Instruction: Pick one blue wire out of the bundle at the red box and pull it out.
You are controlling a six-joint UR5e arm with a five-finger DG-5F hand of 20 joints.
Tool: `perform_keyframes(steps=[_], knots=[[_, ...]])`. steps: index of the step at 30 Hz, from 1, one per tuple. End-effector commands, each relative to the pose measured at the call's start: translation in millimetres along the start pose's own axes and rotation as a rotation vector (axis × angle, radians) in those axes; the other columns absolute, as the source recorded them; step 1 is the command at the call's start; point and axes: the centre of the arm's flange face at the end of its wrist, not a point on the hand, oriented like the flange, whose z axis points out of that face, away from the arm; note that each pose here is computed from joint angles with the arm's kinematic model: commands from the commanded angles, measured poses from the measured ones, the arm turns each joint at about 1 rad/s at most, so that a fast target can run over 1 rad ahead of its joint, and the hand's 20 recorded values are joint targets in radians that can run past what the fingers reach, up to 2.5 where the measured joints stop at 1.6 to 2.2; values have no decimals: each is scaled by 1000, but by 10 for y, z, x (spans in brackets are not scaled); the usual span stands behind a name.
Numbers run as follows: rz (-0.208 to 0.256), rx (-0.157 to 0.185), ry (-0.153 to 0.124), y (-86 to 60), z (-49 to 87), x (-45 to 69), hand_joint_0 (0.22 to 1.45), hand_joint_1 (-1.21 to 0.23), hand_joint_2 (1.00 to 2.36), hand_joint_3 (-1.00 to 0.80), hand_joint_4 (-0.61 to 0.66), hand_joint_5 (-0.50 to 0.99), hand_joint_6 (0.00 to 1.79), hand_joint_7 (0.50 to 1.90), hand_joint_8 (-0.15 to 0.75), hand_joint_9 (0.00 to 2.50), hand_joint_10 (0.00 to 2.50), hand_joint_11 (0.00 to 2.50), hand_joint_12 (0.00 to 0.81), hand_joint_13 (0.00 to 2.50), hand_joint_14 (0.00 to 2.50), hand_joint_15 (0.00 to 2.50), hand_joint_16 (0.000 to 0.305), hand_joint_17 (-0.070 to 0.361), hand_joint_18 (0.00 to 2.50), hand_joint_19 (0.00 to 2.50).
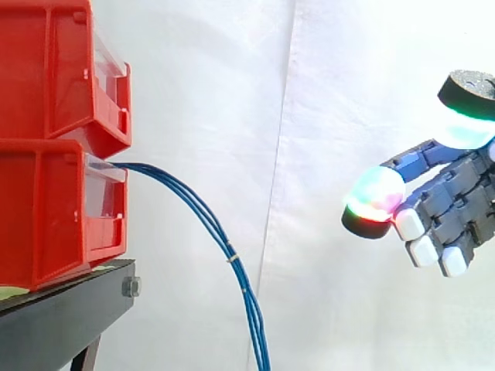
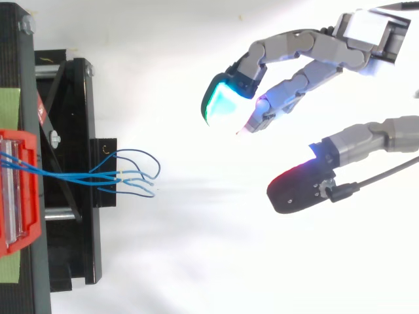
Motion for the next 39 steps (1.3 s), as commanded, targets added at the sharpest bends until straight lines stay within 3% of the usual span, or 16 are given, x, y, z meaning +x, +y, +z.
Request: perform_keyframes(steps=[1, 7, 10, 11, 13, 19, 22, 25, 29, 32, 38, 39], knots=[[-6, 0, -3, -4, 3, -13, 564, -688, 1000, -491, 437, -121, 503, 954, 363, 854, 8, 349, 441, 885, 15, 400, 57, 128, 849, 466], [-17, -3, -8, 2, 5, -8, 564, -688, 1001, -489, 440, -121, 503, 958, 364, 855, 8, 356, 441, 886, 13, 398, 57, 128, 849, 466], [-21, 7, -6, -79, 41, 23, 564, -688, 1001, -486, 440, -120, 503, 958, 363, 855, 8, 363, 441, 887, 13, 398, 57, 128, 848, 463], [-19, 8, -12, -162, 110, 76, 564, -687, 1001, -486, 439, -120, 503, 955, 364, 854, 8, 362, 439, 886, 15, 399, 57, 128, 848, 464], [-10, -7, -16, -111, 156, 83, 565, -687, 1001, -486, 440, -120, 503, 958, 364, 856, 11, 355, 440, 887, 13, 396, 57, 127, 848, 464], [-11, -9, -24, -117, 196, 86, 565, -688, 1001, -481, 439, -120, 503, 955, 362, 860, 8, 359, 439, 888, 16, 402, 57, 128, 850, 464], [-13, -1, -26, -188, 223, 88, 566, -686, 1001, -483, 438, -120, 503, 958, 360, 861, 8, 365, 441, 889, 15, 398, 57, 128, 849, 464], [-15, 10, -34, -312, 306, 115, 566, -685, 1001, -482, 440, -120, 503, 959, 364, 860, 8, 366, 439, 890, 14, 401, 57, 127, 849, 473], [3, -7, -44, -393, 538, 171, 566, -679, 1002, -477, 440, -120, 503, 960, 363, 862, 9, 366, 440, 892, 13, 402, 57, 127, 849, 465], [5, -18, -45, -385, 634, 163, 567, -677, 1002, -476, 437, -120, 503, 960, 364, 862, 9, 367, 439, 893, 15, 406, 57, 128, 850, 471], [0, -22, -46, -385, 645, 157, 566, -674, 1002, -469, 438, -120, 503, 960, 363, 864, 10, 368, 438, 899, 15, 405, 57, 128, 854, 471], [-3, -16, -44, -437, 659, 179, 566, -673, 1002, -469, 437, -120, 503, 957, 362, 864, 8, 362, 440, 901, 15, 409, 57, 128, 854, 474]])
